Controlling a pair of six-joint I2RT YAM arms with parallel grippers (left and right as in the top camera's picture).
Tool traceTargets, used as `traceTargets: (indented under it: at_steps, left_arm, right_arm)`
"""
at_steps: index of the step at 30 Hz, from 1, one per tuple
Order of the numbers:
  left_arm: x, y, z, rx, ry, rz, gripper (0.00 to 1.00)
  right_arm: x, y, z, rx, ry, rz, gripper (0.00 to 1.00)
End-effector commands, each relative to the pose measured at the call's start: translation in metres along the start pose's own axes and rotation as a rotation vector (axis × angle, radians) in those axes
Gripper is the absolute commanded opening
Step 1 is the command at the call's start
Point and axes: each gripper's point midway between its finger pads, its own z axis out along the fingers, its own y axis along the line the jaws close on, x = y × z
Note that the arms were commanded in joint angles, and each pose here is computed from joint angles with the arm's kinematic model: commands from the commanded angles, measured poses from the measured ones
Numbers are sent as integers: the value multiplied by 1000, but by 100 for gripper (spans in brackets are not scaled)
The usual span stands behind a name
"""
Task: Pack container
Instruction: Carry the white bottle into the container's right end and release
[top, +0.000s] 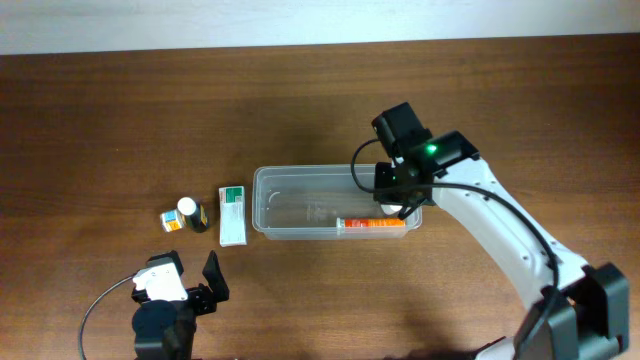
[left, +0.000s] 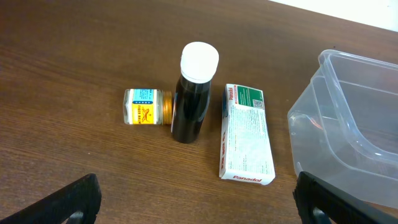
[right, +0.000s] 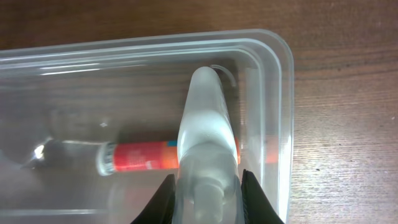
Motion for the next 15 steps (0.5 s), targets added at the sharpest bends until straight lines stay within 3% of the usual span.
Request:
traceTargets:
  at_steps: [1, 4, 7, 10, 13, 15]
  left_arm:
    - [1, -3, 0, 15, -3, -1, 100]
    - [1, -3, 0, 16, -3, 0, 100]
    - [1, -3, 0, 15, -3, -1, 100]
    - [1, -3, 0, 15, -3, -1, 100]
    - [1, -3, 0, 16, -3, 0, 100]
    - [1, -3, 0, 16, -3, 0, 100]
  right_arm:
    - [-4, -5, 9, 50, -10, 23, 10]
    - [-4, -5, 11, 51, -6, 31, 10]
    - [-4, -5, 11, 50, -7, 42, 27]
    - [-3, -4, 11, 47, -6, 41, 29]
    - [-6, -4, 3, 34, -29, 42, 43]
    - [-13, -4, -13, 25, -74, 38, 45]
